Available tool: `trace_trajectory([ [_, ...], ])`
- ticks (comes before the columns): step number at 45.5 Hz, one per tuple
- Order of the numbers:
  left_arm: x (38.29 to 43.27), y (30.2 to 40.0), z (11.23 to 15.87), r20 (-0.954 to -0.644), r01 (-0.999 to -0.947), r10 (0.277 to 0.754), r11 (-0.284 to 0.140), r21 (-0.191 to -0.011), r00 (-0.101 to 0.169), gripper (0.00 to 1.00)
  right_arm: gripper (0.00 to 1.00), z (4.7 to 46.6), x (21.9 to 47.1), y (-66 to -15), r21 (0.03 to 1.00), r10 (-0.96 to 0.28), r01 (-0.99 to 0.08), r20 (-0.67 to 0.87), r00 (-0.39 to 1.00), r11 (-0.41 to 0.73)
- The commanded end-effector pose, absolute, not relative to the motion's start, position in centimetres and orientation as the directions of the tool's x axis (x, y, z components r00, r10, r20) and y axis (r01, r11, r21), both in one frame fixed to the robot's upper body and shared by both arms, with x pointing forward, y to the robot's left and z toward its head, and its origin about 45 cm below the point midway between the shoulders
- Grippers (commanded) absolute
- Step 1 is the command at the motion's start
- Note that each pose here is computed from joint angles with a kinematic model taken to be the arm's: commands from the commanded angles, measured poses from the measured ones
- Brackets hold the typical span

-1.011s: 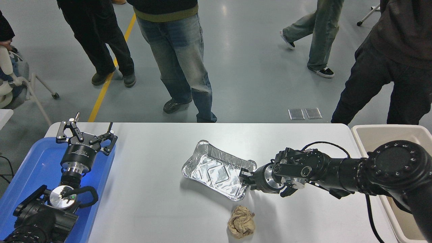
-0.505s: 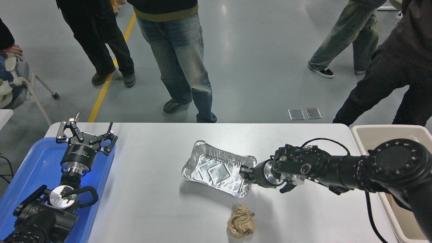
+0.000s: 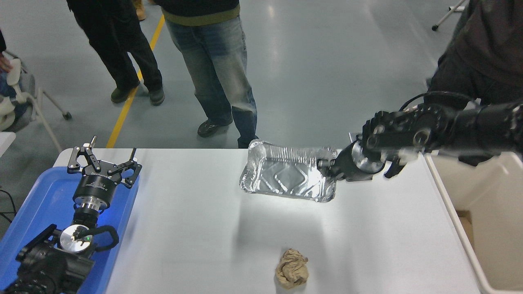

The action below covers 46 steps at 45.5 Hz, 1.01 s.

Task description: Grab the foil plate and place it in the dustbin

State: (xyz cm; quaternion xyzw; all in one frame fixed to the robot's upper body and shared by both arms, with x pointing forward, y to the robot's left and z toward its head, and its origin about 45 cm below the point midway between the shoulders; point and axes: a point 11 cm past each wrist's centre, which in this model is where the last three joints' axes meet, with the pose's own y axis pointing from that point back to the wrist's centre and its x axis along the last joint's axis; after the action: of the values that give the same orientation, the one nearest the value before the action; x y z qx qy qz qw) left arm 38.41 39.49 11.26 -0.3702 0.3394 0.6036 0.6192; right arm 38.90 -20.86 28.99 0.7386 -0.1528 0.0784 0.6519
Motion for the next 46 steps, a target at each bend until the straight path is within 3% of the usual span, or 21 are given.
trace_trajectory([
  [1,38.41,39.57,11.32,-0.866,-0.9988,0.498,-0.003,-0.050,0.042,0.99,0.00,41.6,36.2,-22.5,0.929,-0.089,-0.365,0.359,0.929,-0.065],
  [11,38.41,39.58,11.32,-0.866,-0.9988,0.498,-0.003,-0.050,0.042,0.99,0.00,45.9,35.2,-22.4,0.925,-0.047,-0.379,0.377,0.925,-0.040],
  [28,38.41,39.60,11.33,-0.867,-0.9987,0.497,-0.005,-0.050,0.041,0.99,0.00,47.3,35.4,-24.8,0.914,-0.087,-0.406,0.406,0.910,0.025],
  [37,38.45,39.52,11.32,-0.867,-0.9987,0.496,-0.004,-0.050,0.042,0.99,0.00,47.9,36.2,-32.9,0.882,-0.192,-0.449,0.470,0.862,0.144],
  [46,38.45,39.52,11.32,-0.867,-0.9987,0.496,-0.004,-0.050,0.042,0.99,0.00,45.9,36.3,-45.6,0.837,-0.278,-0.474,0.540,0.794,0.272],
])
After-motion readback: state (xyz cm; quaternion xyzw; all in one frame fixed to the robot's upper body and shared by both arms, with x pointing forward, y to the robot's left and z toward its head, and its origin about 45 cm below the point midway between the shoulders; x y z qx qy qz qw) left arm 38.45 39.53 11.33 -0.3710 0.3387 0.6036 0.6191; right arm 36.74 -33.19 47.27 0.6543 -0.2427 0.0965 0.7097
